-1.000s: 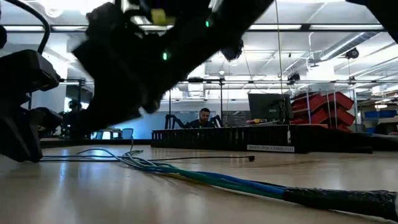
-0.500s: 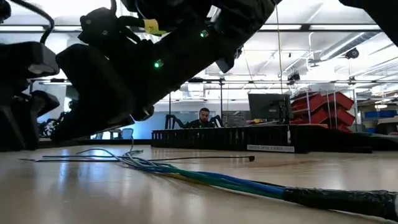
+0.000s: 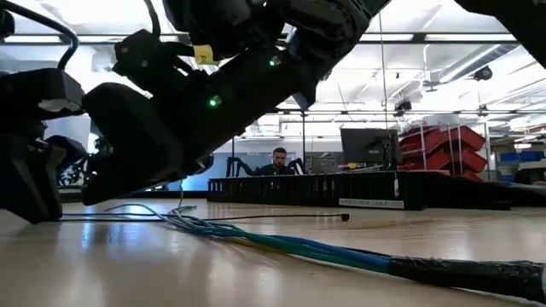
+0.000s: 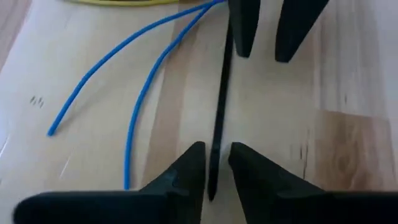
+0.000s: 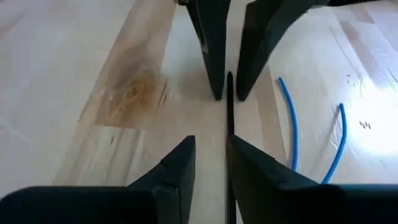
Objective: Ziptie cables
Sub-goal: Wrap the zip tie around the cable bundle
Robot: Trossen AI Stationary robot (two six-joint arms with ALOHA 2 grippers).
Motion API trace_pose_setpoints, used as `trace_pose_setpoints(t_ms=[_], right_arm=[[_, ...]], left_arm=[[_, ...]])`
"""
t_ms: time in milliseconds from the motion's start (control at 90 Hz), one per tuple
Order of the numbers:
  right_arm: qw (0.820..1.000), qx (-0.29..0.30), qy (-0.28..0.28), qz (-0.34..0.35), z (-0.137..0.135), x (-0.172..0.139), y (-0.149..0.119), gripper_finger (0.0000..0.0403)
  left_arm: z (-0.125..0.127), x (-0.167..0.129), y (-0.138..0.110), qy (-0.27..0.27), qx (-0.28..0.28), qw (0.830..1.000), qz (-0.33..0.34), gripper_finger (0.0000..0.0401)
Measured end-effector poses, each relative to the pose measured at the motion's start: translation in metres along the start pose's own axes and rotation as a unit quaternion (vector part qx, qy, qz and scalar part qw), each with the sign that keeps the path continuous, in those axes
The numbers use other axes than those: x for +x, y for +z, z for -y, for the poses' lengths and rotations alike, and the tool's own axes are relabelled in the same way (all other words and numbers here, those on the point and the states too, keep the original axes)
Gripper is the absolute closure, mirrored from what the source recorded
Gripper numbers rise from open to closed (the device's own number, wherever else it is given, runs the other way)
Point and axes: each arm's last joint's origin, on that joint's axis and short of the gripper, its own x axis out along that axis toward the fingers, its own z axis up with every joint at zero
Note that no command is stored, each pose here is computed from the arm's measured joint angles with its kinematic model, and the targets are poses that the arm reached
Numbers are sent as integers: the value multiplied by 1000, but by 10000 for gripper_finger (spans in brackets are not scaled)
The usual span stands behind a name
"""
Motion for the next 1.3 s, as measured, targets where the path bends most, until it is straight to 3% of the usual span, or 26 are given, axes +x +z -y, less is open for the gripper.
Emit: trace_pose_setpoints(t_ms=[89,344,467,689,1144,1300], right_arm=[[1000,3,-14,1,1,0,0,341],[1000,3,-16,0,4,0,0,352],[1000,-2,-9,0,3,0,0,340],[1000,-5,2,-9,2,0,-2,309],[999,-24,15,-44,2,0,-8,288],[999,-17,14,-47,5,0,-10,306]], left_arm=[[0,-1,0,-5,-3,1000,-2,394],[3,-16,12,-34,2,999,21,400],[9,-26,24,-63,13,997,49,401],[11,-31,29,-64,31,995,69,401],[11,-30,26,-81,22,995,49,401],[9,-29,23,-74,2,997,35,396]])
